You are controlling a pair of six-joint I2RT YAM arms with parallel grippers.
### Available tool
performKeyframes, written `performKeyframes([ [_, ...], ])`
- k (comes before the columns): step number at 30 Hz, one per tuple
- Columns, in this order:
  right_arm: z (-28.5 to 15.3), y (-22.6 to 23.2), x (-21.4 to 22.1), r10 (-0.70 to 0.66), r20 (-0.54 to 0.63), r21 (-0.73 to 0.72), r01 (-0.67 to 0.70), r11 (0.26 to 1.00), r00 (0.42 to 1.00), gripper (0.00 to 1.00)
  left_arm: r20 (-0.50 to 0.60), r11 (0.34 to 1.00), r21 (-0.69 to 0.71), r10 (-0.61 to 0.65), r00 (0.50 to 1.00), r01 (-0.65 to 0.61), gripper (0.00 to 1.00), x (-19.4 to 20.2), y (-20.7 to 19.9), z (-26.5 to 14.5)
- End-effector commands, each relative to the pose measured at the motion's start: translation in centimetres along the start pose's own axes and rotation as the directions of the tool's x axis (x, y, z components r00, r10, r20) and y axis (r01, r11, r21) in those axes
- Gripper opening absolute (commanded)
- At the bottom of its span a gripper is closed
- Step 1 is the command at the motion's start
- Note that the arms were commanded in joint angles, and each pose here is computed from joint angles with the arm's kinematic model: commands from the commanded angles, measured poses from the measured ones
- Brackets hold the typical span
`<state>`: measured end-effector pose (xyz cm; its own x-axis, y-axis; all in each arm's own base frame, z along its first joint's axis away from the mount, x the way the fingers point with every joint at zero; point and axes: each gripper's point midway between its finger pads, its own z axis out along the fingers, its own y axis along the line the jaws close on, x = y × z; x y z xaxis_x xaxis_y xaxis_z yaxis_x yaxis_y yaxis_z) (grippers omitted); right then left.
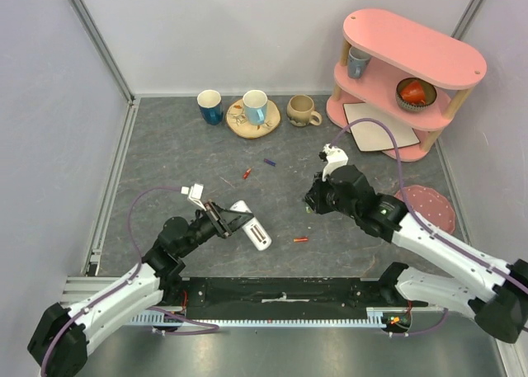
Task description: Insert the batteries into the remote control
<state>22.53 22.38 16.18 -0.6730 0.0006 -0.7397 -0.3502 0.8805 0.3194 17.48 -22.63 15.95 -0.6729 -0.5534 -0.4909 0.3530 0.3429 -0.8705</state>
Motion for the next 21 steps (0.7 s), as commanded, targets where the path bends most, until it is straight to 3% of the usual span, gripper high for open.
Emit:
performKeyframes([
  [1,-3.7,6.7,-3.7,-0.002,0.132,-0.325,0.045,0.945,0.991,0.0,0.045,0.988,0.156,-0.002,0.999,-0.005,0.02,-1.8,-4.1,0.7],
  [5,-5.7,10.1,-3.9,-0.027,0.193,-0.458,0.114,0.882,0.981,0.0,0.026,0.98,0.195,-0.034,0.999,0.029,0.02,-1.6,-4.4,1.4],
  [10,-6.4,12.8,-2.2,-0.114,0.196,-0.494,0.199,0.846,0.974,0.0,-0.008,0.939,0.339,-0.055,0.998,0.055,0.02,-1.7,-7.4,1.2],
  [16,-7.1,15.4,-1.3,-0.201,0.253,-0.456,0.3,0.838,0.946,0.0,-0.036,0.924,0.377,-0.06,0.998,0.069,0.02,-1.8,-8.4,1.9],
  [21,-7.1,15.3,-1.6,-0.183,0.267,-0.434,0.287,0.854,0.946,0.0,-0.043,0.922,0.381,-0.066,0.997,0.077,0.02,-1.9,-8.5,2.4],
])
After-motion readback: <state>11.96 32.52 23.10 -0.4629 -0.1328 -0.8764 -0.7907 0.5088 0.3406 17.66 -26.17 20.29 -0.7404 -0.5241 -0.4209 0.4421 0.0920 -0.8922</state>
